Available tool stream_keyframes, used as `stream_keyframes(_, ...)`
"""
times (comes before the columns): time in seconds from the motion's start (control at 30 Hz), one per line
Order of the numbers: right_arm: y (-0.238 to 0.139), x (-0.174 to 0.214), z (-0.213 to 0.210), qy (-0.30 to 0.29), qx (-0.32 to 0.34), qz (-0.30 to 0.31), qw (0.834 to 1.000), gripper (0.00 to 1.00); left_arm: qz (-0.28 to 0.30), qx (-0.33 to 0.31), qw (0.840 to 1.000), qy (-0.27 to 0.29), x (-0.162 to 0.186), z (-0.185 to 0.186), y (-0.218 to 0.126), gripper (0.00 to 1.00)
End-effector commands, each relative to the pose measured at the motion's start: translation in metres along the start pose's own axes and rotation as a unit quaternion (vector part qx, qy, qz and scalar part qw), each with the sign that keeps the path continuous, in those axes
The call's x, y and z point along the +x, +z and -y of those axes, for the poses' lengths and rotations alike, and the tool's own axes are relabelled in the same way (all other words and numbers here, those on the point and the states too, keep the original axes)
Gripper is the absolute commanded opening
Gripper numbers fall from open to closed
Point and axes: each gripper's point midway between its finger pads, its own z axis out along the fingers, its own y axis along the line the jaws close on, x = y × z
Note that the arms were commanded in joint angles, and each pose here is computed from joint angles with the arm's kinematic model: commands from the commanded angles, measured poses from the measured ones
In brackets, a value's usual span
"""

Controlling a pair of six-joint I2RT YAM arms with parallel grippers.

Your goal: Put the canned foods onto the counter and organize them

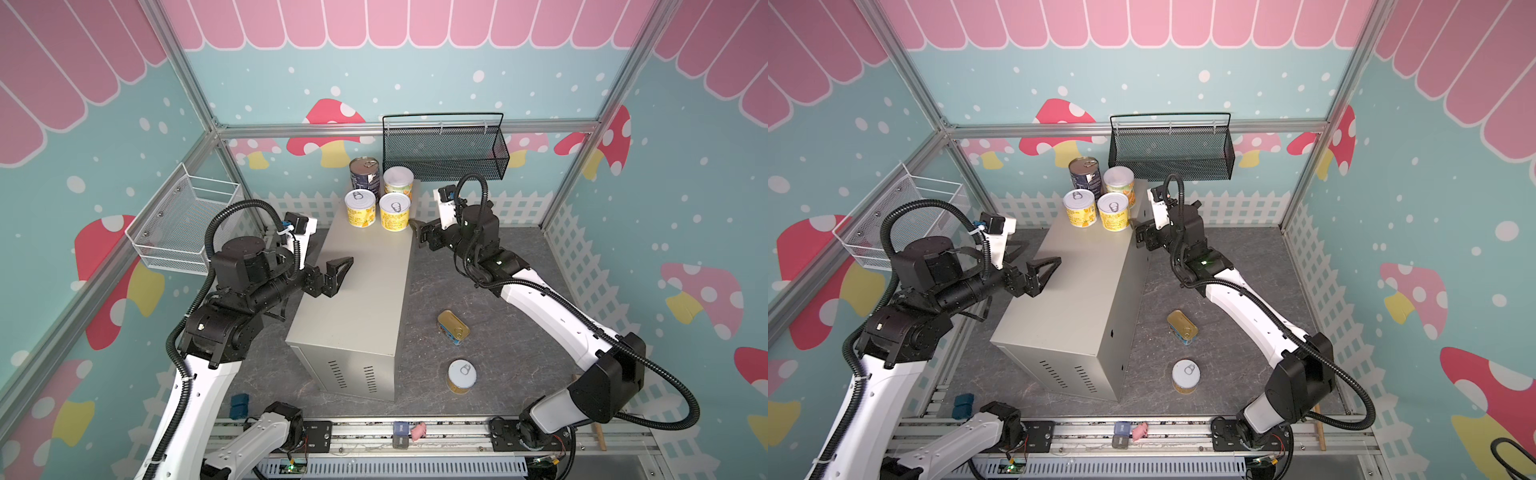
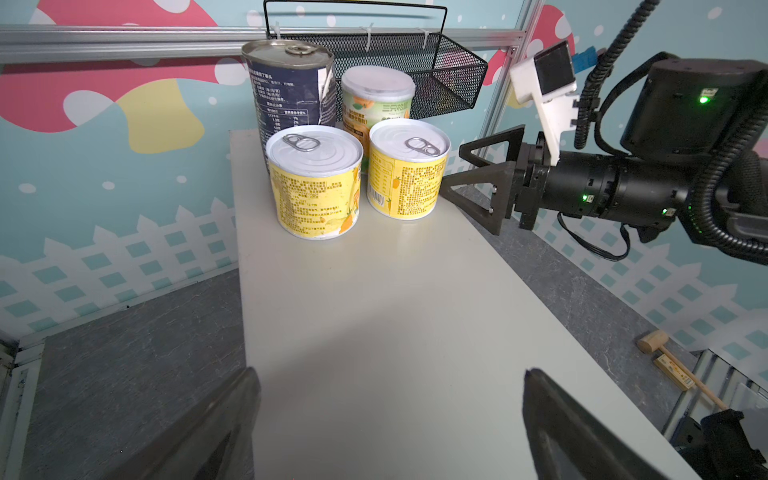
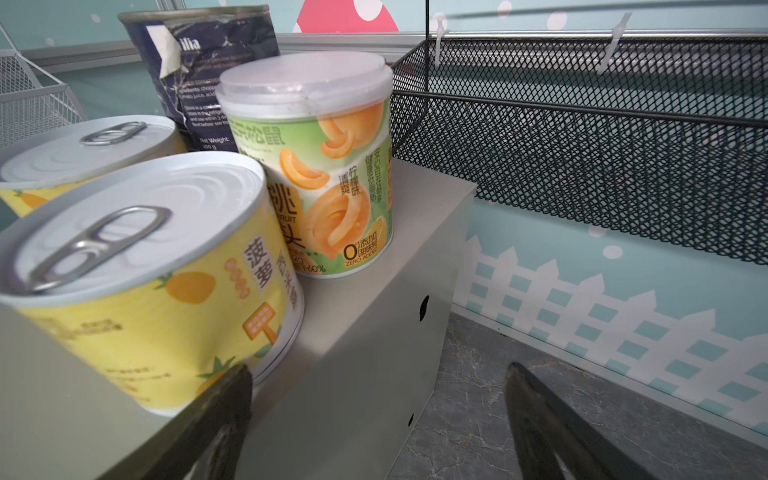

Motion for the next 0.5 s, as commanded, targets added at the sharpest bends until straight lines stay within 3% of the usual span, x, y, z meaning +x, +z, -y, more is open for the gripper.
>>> stream_keyframes(0.0,-0.0017,-0.0090,0.0010,-0.004,-0.001,0.011,1.000,0.96,0.003,0.005,1.000,0.000,0.0003,0.0004,0.0012,0.99)
stream_keyframes(0.47,0.0018,-0.0084,-0.0012,-0.002,-0.007,0.010,1.000,0.96,0.003,0.005,1.000,0.000,0.0003,0.0005,0.0008,0.99)
